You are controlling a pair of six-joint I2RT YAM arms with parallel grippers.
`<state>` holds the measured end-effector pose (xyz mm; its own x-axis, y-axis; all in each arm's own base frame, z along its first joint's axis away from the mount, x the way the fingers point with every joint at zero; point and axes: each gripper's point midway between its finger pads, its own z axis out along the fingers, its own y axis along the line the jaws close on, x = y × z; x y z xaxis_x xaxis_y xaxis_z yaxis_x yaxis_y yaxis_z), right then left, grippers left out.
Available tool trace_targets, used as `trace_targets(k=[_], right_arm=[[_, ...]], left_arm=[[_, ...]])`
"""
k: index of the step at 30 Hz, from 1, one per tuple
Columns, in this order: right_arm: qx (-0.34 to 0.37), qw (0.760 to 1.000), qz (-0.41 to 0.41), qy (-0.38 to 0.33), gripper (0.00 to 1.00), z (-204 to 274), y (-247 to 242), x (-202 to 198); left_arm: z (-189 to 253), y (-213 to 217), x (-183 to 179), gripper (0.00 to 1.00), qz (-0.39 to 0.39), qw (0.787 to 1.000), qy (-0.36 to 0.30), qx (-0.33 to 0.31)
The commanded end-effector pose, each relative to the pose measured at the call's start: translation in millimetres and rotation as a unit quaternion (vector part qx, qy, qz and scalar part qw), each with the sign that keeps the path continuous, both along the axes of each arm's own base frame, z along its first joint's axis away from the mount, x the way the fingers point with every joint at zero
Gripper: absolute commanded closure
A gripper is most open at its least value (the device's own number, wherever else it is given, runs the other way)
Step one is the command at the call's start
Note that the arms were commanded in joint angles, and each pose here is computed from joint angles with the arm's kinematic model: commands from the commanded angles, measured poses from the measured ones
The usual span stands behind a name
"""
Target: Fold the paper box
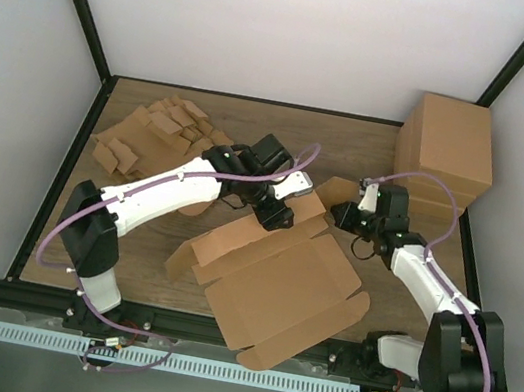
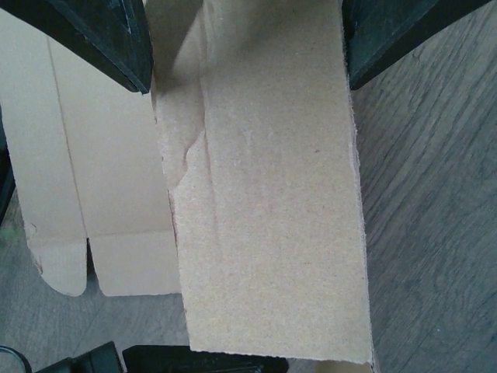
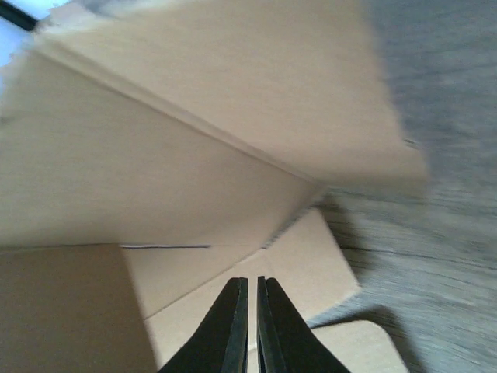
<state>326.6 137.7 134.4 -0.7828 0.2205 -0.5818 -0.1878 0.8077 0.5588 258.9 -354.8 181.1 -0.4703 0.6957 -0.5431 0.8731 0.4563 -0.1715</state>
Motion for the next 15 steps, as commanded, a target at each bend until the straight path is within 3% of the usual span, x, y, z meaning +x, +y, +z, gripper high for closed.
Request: trace_targets(k=[1, 15], right_arm=[[-0.036, 0.999, -0.036, 0.014, 0.95, -24, -21, 6], [-0.074, 0.995, -0.059, 0.02, 0.99, -79, -31, 22]], left_arm=[[-34, 8, -10, 0.35, 0.001, 0.998, 0.043, 0.048], [-32, 7, -11, 0.35, -0.001, 0.998, 0.043, 0.045]])
